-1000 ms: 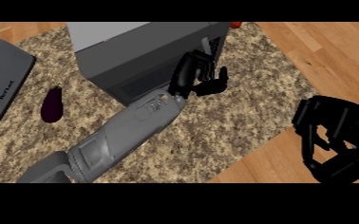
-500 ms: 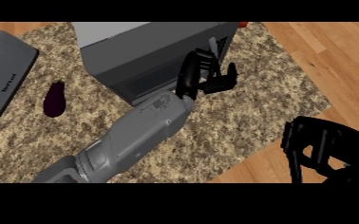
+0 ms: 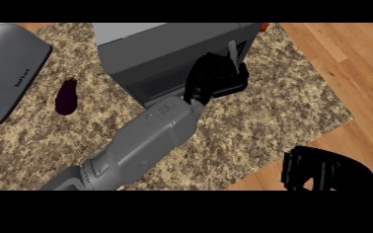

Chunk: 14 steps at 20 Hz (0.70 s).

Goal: Pick up the milk, place it into the microwave and close the microwave

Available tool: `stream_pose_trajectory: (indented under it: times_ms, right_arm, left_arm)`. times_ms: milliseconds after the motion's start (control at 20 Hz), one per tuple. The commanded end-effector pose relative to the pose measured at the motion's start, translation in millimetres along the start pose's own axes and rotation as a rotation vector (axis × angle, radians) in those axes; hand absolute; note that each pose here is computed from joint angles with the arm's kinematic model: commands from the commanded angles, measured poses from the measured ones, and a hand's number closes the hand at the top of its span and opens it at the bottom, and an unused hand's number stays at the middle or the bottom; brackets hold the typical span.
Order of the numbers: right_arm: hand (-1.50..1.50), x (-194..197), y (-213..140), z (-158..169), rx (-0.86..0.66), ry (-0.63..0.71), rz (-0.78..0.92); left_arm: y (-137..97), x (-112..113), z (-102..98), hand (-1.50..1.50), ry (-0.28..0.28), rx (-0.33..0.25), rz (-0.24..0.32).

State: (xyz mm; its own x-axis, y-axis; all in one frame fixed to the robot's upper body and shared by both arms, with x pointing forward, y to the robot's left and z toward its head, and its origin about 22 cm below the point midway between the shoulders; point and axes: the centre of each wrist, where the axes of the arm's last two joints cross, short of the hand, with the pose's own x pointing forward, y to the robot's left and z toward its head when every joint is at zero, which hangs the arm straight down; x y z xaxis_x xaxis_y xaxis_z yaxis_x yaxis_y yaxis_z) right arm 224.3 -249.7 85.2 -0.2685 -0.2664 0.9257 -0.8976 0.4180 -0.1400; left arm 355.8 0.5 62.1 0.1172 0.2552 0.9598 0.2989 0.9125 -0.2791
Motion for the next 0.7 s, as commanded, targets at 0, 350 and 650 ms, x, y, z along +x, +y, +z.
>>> stream_pose_trajectory:
  times_ms: [0,350,650]
  right_arm:
    - [1.5,-3,15,0,-0.028,-0.019,-0.015]
    - [1.5,-6,43,-7,-0.054,-0.041,-0.043]
    - [1.5,-4,64,-13,-0.075,-0.059,-0.036]
  left_arm:
    - [37,-18,-3,1.5,0.05,0.142,0.109]
    - [53,-33,2,1.5,0.061,0.079,0.143]
    - [67,-40,5,1.5,0.06,0.038,0.166]
